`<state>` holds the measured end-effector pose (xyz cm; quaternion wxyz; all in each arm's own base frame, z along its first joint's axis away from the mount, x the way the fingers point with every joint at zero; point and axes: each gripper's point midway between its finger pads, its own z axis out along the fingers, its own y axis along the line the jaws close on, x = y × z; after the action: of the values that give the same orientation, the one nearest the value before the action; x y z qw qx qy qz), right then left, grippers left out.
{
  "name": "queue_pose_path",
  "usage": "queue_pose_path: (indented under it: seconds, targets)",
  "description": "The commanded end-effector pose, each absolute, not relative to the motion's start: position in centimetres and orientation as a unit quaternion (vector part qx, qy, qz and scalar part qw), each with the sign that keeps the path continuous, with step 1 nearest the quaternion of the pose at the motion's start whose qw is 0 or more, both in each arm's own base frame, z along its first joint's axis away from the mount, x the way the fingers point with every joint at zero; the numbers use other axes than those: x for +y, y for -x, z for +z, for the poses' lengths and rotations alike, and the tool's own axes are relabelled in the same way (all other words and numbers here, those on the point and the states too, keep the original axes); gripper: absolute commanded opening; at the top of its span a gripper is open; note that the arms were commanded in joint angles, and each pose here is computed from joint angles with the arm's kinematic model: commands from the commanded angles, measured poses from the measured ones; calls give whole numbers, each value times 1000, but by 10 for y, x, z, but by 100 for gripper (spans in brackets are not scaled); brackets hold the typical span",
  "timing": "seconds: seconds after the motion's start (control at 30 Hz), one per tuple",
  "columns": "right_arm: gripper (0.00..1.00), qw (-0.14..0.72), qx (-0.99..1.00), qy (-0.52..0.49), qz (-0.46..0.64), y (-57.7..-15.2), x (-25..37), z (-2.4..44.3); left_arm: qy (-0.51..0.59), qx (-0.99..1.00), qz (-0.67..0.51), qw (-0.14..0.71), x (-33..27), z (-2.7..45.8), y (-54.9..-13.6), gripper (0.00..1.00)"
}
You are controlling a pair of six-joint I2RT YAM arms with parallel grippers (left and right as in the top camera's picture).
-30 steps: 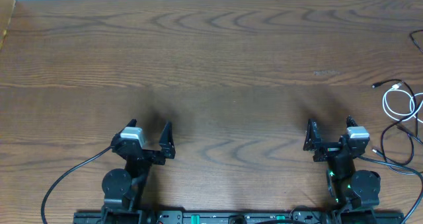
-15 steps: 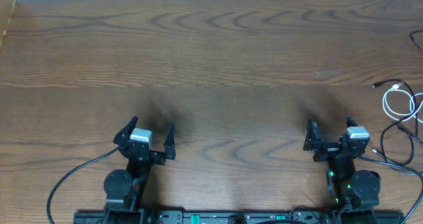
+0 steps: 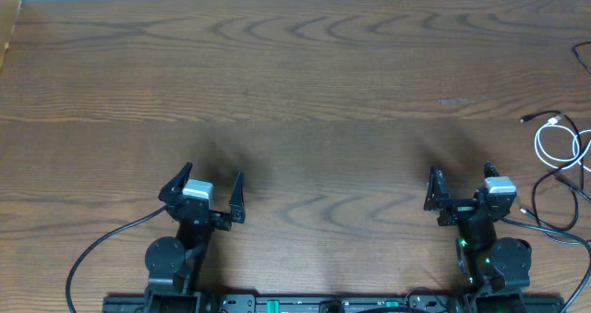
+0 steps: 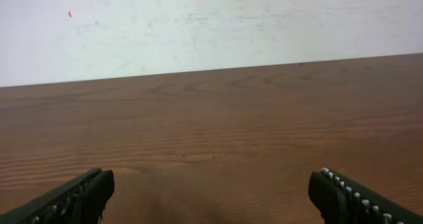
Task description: Untangle cables
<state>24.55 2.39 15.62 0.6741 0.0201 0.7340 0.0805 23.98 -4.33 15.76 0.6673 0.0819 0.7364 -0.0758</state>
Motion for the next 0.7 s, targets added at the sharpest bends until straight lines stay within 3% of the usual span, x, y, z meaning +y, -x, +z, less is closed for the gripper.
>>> queue_pose_path:
  seconds: [0.0,0.67]
  targets:
    - [99,674,734,-12,81,-245,27,156,-87,746,-73,656,-43,142,-240,98]
    - [99,674,734,-12,81,-245,27,156,-33,748,-43,662,-23,145,-244,98]
